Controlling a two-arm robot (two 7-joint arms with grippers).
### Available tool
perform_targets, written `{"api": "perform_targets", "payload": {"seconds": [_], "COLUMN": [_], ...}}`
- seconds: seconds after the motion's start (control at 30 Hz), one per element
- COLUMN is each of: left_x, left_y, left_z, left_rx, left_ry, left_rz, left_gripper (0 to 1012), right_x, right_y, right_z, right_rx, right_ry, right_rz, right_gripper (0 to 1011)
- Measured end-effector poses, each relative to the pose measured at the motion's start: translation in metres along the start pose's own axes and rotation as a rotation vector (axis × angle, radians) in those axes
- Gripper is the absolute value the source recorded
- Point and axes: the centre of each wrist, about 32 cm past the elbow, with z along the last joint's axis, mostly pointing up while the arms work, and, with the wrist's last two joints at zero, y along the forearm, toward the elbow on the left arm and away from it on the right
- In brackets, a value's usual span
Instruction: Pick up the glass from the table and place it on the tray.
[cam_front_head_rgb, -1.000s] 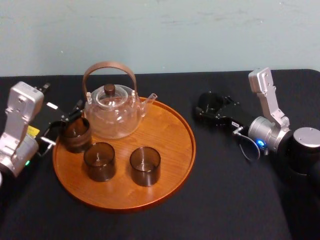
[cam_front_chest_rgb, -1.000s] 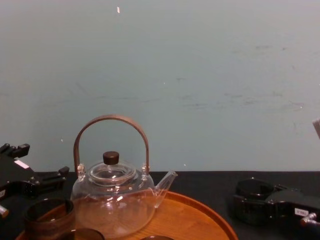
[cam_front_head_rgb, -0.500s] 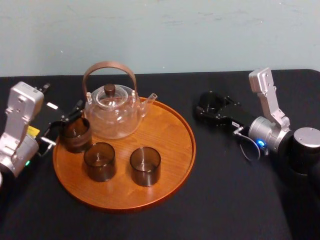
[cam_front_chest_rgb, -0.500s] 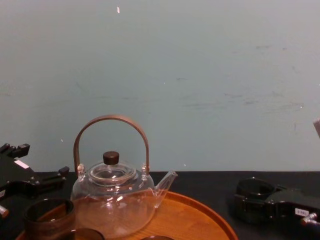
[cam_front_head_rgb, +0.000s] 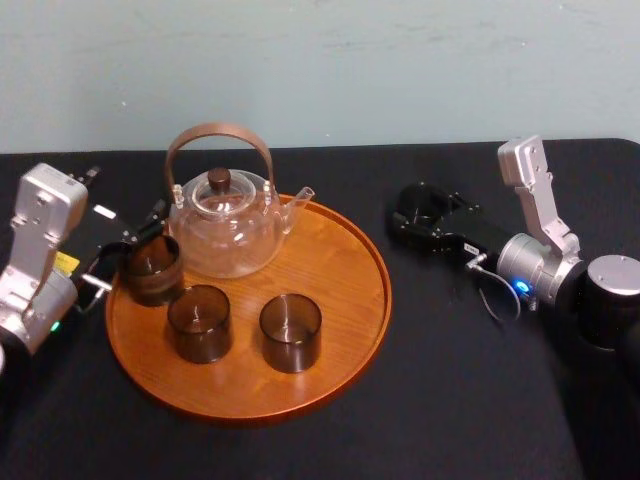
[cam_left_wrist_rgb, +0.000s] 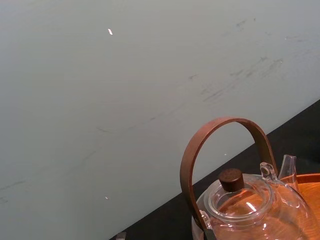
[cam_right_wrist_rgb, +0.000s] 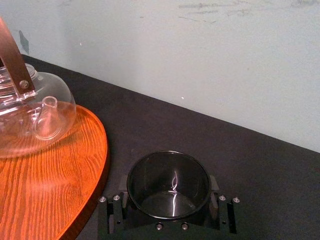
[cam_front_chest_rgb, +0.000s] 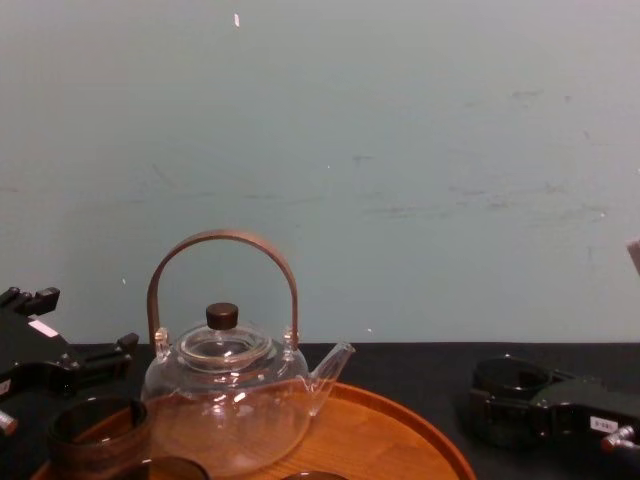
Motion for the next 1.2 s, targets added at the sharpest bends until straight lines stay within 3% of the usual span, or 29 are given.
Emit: {"api": "perform_targets", "payload": {"seconds": [0.67,0.87,1.2], "left_x": [0.0,0.0,0.0], "left_y": [0.0,0.0,0.0], "left_z": [0.0,0.0,0.0], "left_rx": [0.0,0.0,0.0], "left_ry": [0.0,0.0,0.0], "left_rz": [0.0,0.0,0.0], "left_gripper": [1001,1001,1001], "right_x": [0.0002,0.0015,-0.0129], "right_y": [0.0,-0.003,0.007], "right_z": [0.001,0.012,0.039], "right_rx": [0.002,0.017,0.04], "right_ry": [-0.001,-0.019,-0.08], "right_rz": [0.002,0.047,0.171], "right_gripper": [905,905,905]}}
